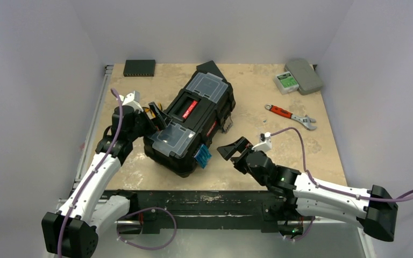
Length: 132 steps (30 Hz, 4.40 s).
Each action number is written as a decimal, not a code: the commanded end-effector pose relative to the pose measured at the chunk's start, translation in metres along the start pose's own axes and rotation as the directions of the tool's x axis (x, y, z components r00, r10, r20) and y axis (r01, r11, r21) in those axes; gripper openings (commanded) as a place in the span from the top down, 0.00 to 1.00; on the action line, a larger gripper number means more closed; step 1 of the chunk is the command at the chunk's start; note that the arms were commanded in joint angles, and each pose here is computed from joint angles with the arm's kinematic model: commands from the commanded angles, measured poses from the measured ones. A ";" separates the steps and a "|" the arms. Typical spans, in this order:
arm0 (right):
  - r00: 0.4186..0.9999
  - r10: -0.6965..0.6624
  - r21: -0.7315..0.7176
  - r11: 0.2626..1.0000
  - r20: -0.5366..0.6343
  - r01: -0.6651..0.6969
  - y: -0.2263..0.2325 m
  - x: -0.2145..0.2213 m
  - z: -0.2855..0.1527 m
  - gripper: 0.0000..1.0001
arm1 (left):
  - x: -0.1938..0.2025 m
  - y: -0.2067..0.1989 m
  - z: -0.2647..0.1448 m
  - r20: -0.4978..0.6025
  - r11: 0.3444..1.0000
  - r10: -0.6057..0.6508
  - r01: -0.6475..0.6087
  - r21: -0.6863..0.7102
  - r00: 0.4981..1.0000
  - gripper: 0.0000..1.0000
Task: Pack the tool kit
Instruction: Close the toolbox at the center of the board.
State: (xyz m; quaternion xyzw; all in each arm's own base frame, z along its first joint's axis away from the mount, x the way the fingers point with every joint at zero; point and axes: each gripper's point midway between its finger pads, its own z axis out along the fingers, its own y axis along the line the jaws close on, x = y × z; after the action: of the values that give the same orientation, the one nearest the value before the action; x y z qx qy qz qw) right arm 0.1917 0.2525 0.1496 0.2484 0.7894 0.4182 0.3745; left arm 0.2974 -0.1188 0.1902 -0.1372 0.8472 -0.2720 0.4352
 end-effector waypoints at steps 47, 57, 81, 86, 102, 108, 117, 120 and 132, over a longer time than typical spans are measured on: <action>0.969 -0.194 0.457 0.855 -0.154 0.244 -0.081 0.009 -0.020 0.21 | 0.089 -0.010 -0.026 -0.210 0.999 0.048 -0.045 0.021 0.977 0.03; 0.970 -0.163 0.553 0.799 -0.180 0.237 -0.098 0.014 -0.027 0.62 | 0.043 0.034 -0.060 -0.024 0.983 -0.007 0.002 -0.183 1.000 0.01; 0.943 -0.206 0.439 0.845 -0.262 0.306 -0.040 0.049 0.036 1.00 | 0.059 0.073 0.002 -0.106 0.940 -0.280 0.251 -0.230 0.954 0.00; 0.932 -0.205 0.420 0.848 -0.300 0.322 -0.037 0.061 0.047 1.00 | 0.079 0.061 0.016 -0.218 0.950 -0.303 0.276 -0.146 0.928 0.00; 0.909 -0.194 0.353 0.875 -0.368 0.330 -0.035 0.074 0.074 1.00 | 0.128 0.060 0.022 -0.330 0.953 -0.299 0.295 -0.064 0.895 0.01; 0.895 -0.202 0.321 0.883 -0.399 0.342 -0.033 0.085 0.085 1.00 | 0.143 0.058 0.025 -0.362 0.953 -0.295 0.297 -0.053 0.884 0.01; 0.884 -0.226 0.228 0.913 -0.409 0.339 -0.020 0.096 0.106 1.00 | 0.165 0.065 0.027 -0.392 0.953 -0.293 0.297 -0.051 0.872 0.02; 0.879 -0.229 0.216 0.915 -0.419 0.341 -0.019 0.101 0.114 1.00 | 0.172 0.064 0.027 -0.406 0.954 -0.291 0.297 -0.049 0.867 0.02; 0.873 -0.245 0.134 0.935 -0.422 0.327 -0.011 0.115 0.135 1.00 | 0.198 0.064 0.029 -0.449 0.950 -0.299 0.306 -0.058 0.842 0.02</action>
State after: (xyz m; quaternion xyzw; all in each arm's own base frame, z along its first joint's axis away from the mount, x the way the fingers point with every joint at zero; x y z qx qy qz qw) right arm 0.1839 0.2733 0.0086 0.0845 0.9754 0.1038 0.1751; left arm 0.3225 -0.1456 0.1566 -0.2242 0.7429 -0.4596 0.4319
